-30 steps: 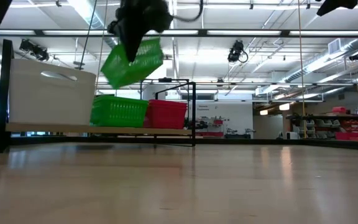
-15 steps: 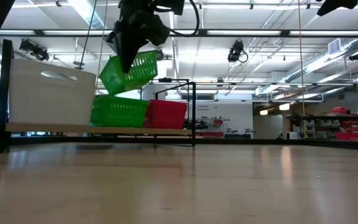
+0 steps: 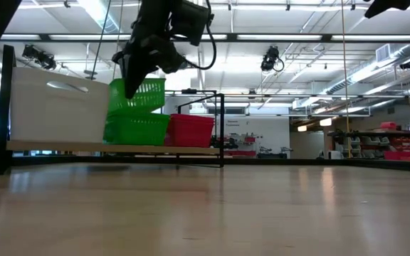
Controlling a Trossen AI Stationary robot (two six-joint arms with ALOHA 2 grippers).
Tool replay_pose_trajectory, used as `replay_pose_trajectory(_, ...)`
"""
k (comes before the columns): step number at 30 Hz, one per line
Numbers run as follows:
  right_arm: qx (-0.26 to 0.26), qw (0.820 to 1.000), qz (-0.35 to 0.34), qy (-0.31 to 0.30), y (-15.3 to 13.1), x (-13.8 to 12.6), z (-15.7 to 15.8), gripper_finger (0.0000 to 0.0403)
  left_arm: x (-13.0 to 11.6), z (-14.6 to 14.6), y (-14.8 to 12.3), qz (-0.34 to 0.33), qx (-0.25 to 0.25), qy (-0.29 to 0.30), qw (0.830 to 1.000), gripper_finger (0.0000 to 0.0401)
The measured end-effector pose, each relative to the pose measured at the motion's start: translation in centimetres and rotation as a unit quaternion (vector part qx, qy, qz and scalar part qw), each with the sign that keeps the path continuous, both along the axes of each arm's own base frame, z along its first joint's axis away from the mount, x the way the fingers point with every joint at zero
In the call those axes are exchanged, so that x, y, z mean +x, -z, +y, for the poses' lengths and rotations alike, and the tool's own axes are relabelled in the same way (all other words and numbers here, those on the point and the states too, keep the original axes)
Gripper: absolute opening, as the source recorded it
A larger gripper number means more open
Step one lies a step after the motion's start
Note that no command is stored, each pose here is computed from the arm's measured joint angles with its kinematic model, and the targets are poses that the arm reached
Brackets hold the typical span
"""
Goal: Stack baskets on shelf by color
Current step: Stack the green bin on top of the green bin on the shelf
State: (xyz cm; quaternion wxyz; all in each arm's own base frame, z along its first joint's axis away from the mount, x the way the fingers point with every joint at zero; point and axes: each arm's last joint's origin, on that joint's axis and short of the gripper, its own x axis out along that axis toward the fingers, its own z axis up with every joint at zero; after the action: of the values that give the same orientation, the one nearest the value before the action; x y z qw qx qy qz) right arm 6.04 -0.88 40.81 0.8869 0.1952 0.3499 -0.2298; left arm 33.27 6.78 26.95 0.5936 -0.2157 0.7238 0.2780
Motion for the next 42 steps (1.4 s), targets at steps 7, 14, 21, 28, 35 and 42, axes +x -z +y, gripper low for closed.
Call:
replay_pose_trajectory(7,-0.004,1.000,0.002,0.003,0.04,-0.29,-0.02,0.0240,-0.01,-0.05,0.10,0.002,0.001,0.008,1.000,0.0005)
replay_pose_trajectory(14,-0.007,1.000,0.003,0.002,0.03,-0.29,-0.03,0.0240,-0.02,0.01,0.10,0.002,0.003,0.010,1.000,0.0014)
replay_pose_trajectory(21,-0.006,1.000,0.003,0.002,0.03,-0.29,-0.03,0.0240,0.00,-0.08,0.10,-0.001,-0.017,0.015,1.000,0.0029)
replay_pose_trajectory(28,-0.002,1.000,0.001,0.007,0.03,-0.29,-0.03,0.0240,-0.01,-0.09,0.10,-0.001,-0.017,0.009,1.000,0.0031)
replay_pose_trajectory(35,-0.002,1.000,0.000,0.007,0.03,-0.28,-0.03,0.0240,0.00,-0.08,0.10,-0.001,-0.014,0.002,1.000,0.0065)
replay_pose_trajectory(42,0.001,1.000,-0.001,0.010,0.03,-0.28,-0.03,0.0240,-0.03,0.03,0.09,0.002,0.007,-0.008,1.000,0.0154)
